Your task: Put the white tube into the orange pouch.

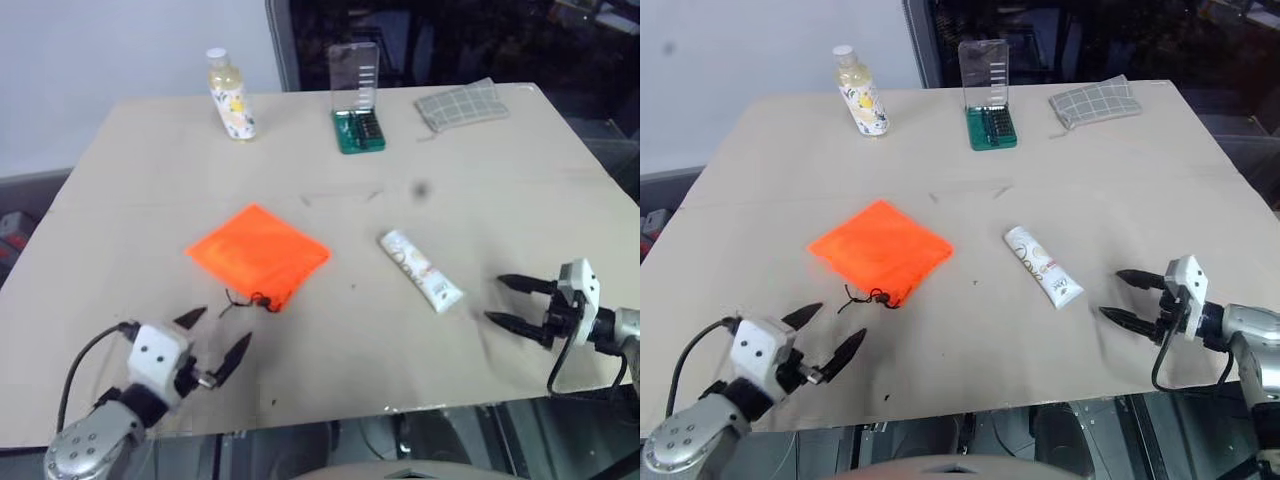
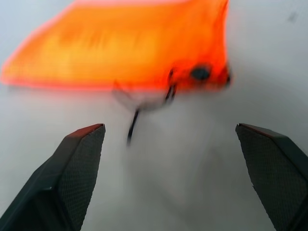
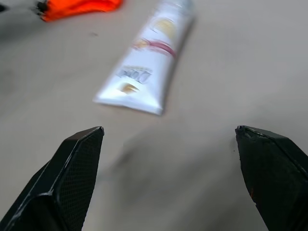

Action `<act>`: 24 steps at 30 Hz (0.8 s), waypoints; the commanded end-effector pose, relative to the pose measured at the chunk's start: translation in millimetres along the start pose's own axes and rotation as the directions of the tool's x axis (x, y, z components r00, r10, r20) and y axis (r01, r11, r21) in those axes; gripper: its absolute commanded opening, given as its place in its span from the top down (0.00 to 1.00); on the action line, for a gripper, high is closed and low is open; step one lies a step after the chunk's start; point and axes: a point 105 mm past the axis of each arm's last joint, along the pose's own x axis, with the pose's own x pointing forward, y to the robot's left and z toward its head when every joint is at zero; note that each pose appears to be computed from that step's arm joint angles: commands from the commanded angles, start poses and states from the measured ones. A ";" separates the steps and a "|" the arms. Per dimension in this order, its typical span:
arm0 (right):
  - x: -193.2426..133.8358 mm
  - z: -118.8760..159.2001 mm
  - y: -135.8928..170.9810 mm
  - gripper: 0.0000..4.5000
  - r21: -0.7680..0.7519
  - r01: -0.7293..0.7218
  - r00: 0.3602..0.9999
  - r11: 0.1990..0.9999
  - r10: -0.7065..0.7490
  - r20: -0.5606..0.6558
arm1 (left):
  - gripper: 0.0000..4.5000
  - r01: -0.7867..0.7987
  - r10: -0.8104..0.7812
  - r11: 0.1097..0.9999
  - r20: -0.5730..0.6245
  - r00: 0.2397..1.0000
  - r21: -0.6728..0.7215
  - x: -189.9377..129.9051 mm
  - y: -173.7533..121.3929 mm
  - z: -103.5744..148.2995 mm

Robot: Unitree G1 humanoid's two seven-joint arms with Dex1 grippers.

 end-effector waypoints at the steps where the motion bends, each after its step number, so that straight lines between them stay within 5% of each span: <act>1: 19.7 27.5 26.7 0.01 -0.017 -0.113 0.990 0.993 0.114 0.080 | 0.00 -0.005 0.002 0.998 0.046 0.999 0.061 25.0 -12.3 30.6; 9: 40.2 44.6 49.1 0.01 -0.028 -0.148 0.980 0.989 0.151 0.133 | 0.00 -0.100 0.106 0.932 0.002 0.994 0.349 78.2 -19.4 42.7; 24: 29.5 39.6 49.5 0.01 -0.015 -0.068 0.989 0.998 0.070 0.131 | 0.00 -0.255 0.232 0.793 0.114 0.966 0.552 93.0 -35.6 47.7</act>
